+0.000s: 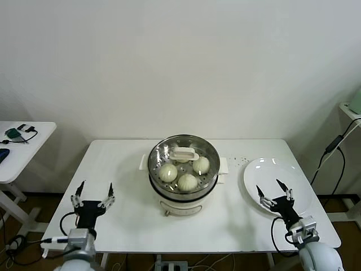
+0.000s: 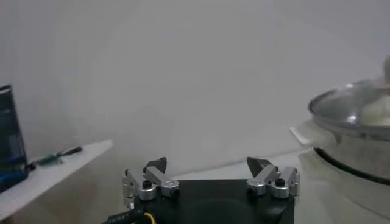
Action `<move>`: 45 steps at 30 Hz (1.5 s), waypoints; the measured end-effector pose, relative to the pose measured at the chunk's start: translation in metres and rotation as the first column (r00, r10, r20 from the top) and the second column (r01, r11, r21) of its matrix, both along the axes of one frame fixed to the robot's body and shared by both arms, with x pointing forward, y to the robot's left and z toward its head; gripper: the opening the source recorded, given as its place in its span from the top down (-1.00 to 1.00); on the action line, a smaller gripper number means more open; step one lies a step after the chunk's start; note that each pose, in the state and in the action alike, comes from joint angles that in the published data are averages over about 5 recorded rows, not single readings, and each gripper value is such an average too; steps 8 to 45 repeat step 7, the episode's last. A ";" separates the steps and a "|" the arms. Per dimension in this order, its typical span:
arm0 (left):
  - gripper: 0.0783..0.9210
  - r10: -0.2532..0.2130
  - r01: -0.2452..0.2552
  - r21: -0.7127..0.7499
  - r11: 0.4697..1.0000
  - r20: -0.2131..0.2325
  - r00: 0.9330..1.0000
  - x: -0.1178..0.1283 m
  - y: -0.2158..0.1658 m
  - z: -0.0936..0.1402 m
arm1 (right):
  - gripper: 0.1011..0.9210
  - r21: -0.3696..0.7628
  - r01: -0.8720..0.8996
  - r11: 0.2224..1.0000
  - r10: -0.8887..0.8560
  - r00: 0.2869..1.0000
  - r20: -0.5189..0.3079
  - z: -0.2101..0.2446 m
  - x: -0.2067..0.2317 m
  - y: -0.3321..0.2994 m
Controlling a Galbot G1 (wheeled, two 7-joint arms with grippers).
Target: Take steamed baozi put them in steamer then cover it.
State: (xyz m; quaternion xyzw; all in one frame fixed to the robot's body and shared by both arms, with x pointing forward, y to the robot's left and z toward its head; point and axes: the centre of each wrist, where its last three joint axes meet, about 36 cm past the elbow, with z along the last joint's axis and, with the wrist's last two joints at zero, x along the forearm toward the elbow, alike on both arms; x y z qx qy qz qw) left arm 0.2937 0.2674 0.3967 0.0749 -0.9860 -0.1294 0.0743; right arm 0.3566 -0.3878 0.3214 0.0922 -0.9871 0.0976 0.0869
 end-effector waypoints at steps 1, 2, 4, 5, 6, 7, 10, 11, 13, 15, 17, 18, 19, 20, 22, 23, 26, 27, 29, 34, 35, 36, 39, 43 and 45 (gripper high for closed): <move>-0.77 0.006 -0.006 -0.018 1.000 0.011 1.000 -0.003 0.003 -0.003 | -0.76 0.003 0.001 1.000 -0.001 1.000 0.002 -0.001 -0.001 0.000; -0.77 0.011 -0.011 -0.034 0.999 0.022 1.000 -0.005 0.005 -0.005 | -0.76 0.006 0.001 1.000 -0.002 1.000 0.004 -0.001 -0.001 0.000; -0.77 0.019 -0.016 -0.063 0.998 0.040 0.999 -0.009 0.009 -0.010 | -0.76 0.009 0.002 1.000 -0.002 1.000 0.007 -0.002 -0.002 -0.001; -0.77 0.021 -0.017 -0.075 0.997 0.049 0.999 -0.011 0.011 -0.012 | -0.76 0.010 0.001 1.000 -0.001 1.000 0.009 -0.002 -0.002 -0.001; -0.77 0.022 -0.018 -0.081 0.997 0.054 0.998 -0.012 0.011 -0.014 | -0.76 0.010 0.001 1.000 -0.001 1.000 0.010 -0.002 -0.002 -0.002; -0.77 0.023 -0.018 -0.086 0.996 0.058 0.998 -0.013 0.012 -0.015 | -0.76 0.010 0.001 1.000 -0.001 1.000 0.010 -0.003 -0.002 -0.002; -0.77 0.023 -0.018 -0.086 0.996 0.058 0.998 -0.013 0.012 -0.015 | -0.76 0.010 0.001 1.000 -0.001 1.000 0.010 -0.003 -0.002 -0.002; -0.77 0.023 -0.018 -0.086 0.996 0.058 0.998 -0.013 0.012 -0.015 | -0.76 0.010 0.001 1.000 -0.001 1.000 0.010 -0.003 -0.002 -0.002; -0.77 0.023 -0.018 -0.086 0.996 0.058 0.998 -0.013 0.012 -0.015 | -0.76 0.010 0.001 1.000 -0.001 1.000 0.010 -0.003 -0.002 -0.002; -0.77 0.023 -0.018 -0.086 0.996 0.058 0.998 -0.013 0.012 -0.015 | -0.76 0.010 0.001 1.000 -0.001 1.000 0.010 -0.003 -0.002 -0.002; -0.77 0.023 -0.018 -0.086 0.996 0.058 0.998 -0.013 0.012 -0.015 | -0.76 0.010 0.001 1.000 -0.001 1.000 0.010 -0.003 -0.002 -0.002; -0.77 0.023 -0.018 -0.086 0.996 0.058 0.998 -0.013 0.012 -0.015 | -0.76 0.010 0.001 1.000 -0.001 1.000 0.010 -0.003 -0.002 -0.002; -0.77 0.023 -0.018 -0.086 0.996 0.058 0.998 -0.013 0.012 -0.015 | -0.76 0.010 0.001 1.000 -0.001 1.000 0.010 -0.003 -0.002 -0.002; -0.77 0.023 -0.018 -0.086 0.996 0.058 0.998 -0.013 0.012 -0.015 | -0.76 0.010 0.001 1.000 -0.001 1.000 0.010 -0.003 -0.002 -0.002; -0.77 0.023 -0.018 -0.086 0.996 0.058 0.998 -0.013 0.012 -0.015 | -0.76 0.010 0.001 1.000 -0.001 1.000 0.010 -0.003 -0.002 -0.002; -0.77 0.023 -0.018 -0.086 0.996 0.058 0.998 -0.013 0.012 -0.015 | -0.76 0.010 0.001 1.000 -0.001 1.000 0.010 -0.003 -0.002 -0.002; -0.77 0.023 -0.018 -0.086 0.996 0.058 0.998 -0.013 0.012 -0.015 | -0.76 0.010 0.001 1.000 -0.001 1.000 0.010 -0.003 -0.002 -0.002; -0.77 0.023 -0.018 -0.086 0.996 0.058 0.998 -0.013 0.012 -0.015 | -0.76 0.010 0.001 1.000 -0.001 1.000 0.010 -0.003 -0.002 -0.002; -0.77 0.023 -0.018 -0.086 0.996 0.058 0.998 -0.013 0.012 -0.015 | -0.76 0.010 0.001 1.000 -0.001 1.000 0.010 -0.003 -0.002 -0.002; -0.77 0.023 -0.018 -0.086 0.996 0.058 0.998 -0.013 0.012 -0.015 | -0.76 0.010 0.001 1.000 -0.001 1.000 0.010 -0.003 -0.002 -0.002; -0.77 0.023 -0.018 -0.086 0.996 0.058 0.998 -0.013 0.012 -0.015 | -0.76 0.010 0.001 1.000 -0.001 1.000 0.010 -0.003 -0.002 -0.002; -0.77 0.023 -0.018 -0.086 0.996 0.058 0.998 -0.013 0.012 -0.015 | -0.76 0.010 0.001 1.000 -0.001 1.000 0.010 -0.003 -0.002 -0.002; -0.77 0.023 -0.018 -0.086 0.996 0.058 0.998 -0.013 0.012 -0.015 | -0.76 0.010 0.001 1.000 -0.001 1.000 0.010 -0.003 -0.002 -0.002; -0.77 0.023 -0.018 -0.086 0.996 0.058 0.998 -0.013 0.012 -0.015 | -0.76 0.010 0.001 1.000 -0.001 1.000 0.010 -0.003 -0.002 -0.002; -0.77 0.023 -0.018 -0.086 0.996 0.058 0.998 -0.013 0.012 -0.015 | -0.76 0.010 0.001 1.000 -0.001 1.000 0.010 -0.003 -0.002 -0.002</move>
